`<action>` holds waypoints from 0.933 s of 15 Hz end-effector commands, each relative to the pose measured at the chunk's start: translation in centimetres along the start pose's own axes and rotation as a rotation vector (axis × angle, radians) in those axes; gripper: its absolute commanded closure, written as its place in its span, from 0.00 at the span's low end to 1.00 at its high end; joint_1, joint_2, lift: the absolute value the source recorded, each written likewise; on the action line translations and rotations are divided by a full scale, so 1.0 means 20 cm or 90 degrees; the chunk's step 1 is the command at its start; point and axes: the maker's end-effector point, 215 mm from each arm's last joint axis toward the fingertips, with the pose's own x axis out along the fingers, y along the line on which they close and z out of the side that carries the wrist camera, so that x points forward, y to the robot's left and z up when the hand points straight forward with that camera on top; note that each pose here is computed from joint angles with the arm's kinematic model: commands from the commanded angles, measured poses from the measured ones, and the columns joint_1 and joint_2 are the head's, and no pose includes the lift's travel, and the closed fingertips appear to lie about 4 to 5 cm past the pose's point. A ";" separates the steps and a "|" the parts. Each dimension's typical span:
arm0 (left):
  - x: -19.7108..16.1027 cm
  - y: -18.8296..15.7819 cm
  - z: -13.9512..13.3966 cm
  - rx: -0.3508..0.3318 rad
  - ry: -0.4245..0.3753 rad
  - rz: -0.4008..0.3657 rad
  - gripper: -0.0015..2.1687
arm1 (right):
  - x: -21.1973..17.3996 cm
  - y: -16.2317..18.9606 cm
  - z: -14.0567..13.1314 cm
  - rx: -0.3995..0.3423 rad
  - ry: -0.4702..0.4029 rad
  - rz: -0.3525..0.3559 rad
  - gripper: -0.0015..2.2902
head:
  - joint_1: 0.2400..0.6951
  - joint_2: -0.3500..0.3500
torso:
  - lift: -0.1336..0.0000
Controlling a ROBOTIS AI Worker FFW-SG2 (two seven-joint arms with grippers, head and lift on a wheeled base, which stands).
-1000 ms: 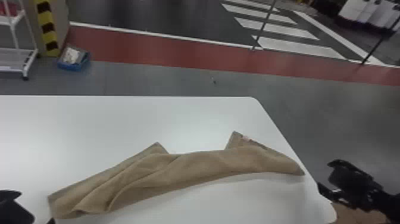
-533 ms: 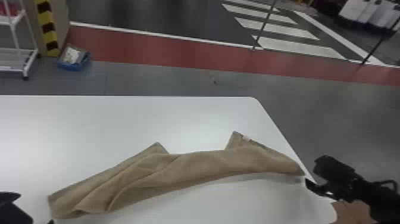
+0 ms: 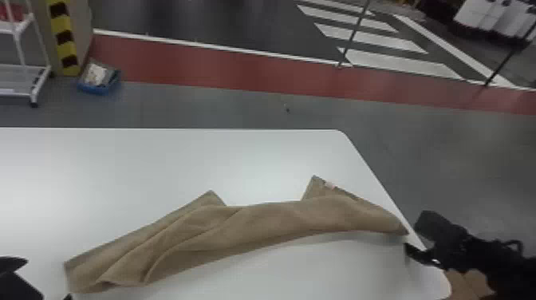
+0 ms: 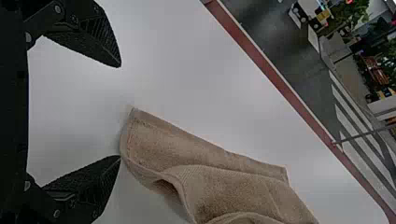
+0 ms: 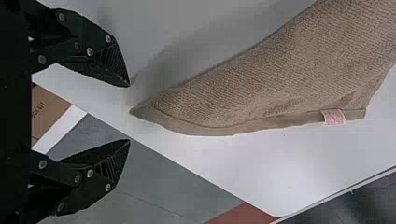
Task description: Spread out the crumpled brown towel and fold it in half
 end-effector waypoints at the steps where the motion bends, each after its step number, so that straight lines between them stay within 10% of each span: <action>1: 0.00 -0.01 0.01 0.001 -0.001 -0.002 0.10 | 0.01 -0.03 0.03 0.011 -0.012 -0.005 0.23 | 1.00 0.00 | 0.07; 7: -0.01 0.00 -0.01 -0.001 0.003 -0.001 0.10 | 0.06 -0.02 0.07 0.022 -0.017 0.017 0.37 | 1.00 0.00 | 0.07; 9: -0.01 0.00 -0.01 0.001 0.003 -0.001 0.10 | 0.05 -0.01 0.10 0.031 -0.035 0.029 0.61 | 1.00 0.00 | 0.07; 14: -0.01 0.01 -0.01 0.002 0.003 0.000 0.10 | -0.48 -0.11 0.49 0.236 -0.341 0.141 0.61 | 1.00 0.00 | 0.07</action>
